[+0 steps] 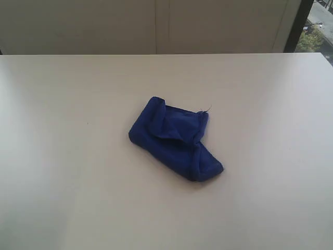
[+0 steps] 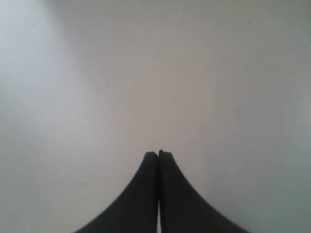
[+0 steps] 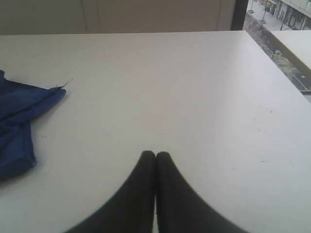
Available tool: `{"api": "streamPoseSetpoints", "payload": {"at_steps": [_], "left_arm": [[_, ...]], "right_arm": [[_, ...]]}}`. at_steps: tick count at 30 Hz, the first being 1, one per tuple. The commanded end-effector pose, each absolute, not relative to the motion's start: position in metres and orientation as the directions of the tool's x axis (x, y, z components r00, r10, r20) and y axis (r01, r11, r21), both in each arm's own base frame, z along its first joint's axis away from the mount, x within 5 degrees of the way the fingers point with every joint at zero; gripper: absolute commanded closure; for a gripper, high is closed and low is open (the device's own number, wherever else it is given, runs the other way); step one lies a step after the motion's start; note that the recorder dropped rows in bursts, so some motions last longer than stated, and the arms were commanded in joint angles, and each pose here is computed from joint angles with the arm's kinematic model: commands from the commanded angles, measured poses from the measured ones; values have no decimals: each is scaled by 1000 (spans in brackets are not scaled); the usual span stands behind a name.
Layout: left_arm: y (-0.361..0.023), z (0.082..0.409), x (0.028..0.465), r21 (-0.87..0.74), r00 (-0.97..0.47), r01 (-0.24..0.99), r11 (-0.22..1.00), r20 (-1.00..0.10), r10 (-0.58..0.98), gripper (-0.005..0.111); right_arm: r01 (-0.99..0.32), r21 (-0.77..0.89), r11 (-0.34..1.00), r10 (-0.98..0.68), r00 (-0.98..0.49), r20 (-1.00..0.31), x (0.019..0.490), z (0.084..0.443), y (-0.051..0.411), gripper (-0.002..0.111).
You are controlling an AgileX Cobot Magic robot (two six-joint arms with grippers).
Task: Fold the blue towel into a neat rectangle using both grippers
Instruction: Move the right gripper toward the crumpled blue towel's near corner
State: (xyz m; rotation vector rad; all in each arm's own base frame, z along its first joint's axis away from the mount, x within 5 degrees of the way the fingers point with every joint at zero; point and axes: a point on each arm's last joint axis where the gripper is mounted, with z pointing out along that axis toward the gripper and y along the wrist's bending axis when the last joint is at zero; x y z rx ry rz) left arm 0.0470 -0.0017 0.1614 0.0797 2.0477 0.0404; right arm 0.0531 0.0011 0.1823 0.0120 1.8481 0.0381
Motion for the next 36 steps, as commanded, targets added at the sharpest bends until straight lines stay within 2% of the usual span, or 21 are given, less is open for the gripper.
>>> {"api": "streamPoseSetpoints", "payload": {"at_steps": [1,7,13,16,22,26,28,30,32,34,36], "left_arm": [[-2,159,47,63,-460,39,997,-885,74,107],[-2,159,47,63,-460,39,997,-885,74,107],[-2,159,47,63,-460,39,997,-885,74,107],[-2,159,47,63,-460,39,997,-885,74,107],[-2,159,47,63,-460,39,997,-885,74,107],[-2,159,47,63,-460,39,997,-885,74,107],[-2,159,47,63,-460,39,997,-885,74,107],[-2,159,47,63,-460,39,997,-885,74,107],[-2,159,47,63,-460,39,997,-885,74,107],[-2,159,47,63,-460,39,997,-885,74,107],[-2,159,47,63,-460,39,997,-885,74,107]], "right_arm": [[-6,28,1000,26,-245,-969,54,183,1,108],[-11,29,1000,28,-78,-997,56,198,1,108],[-23,28,999,34,303,-953,52,233,1,108],[-26,27,999,35,430,-902,48,244,1,108],[-30,25,999,37,550,-835,42,255,1,108],[-2,-8,1000,-6,554,-833,41,256,0,108],[-6,4,1000,7,509,-861,44,252,0,108],[-11,17,1000,21,431,-902,43,264,0,108],[-32,72,997,78,310,-948,43,284,0,108],[-63,212,975,218,101,-971,49,307,3,108],[-46,214,976,209,-96,-973,63,335,6,108]]}}
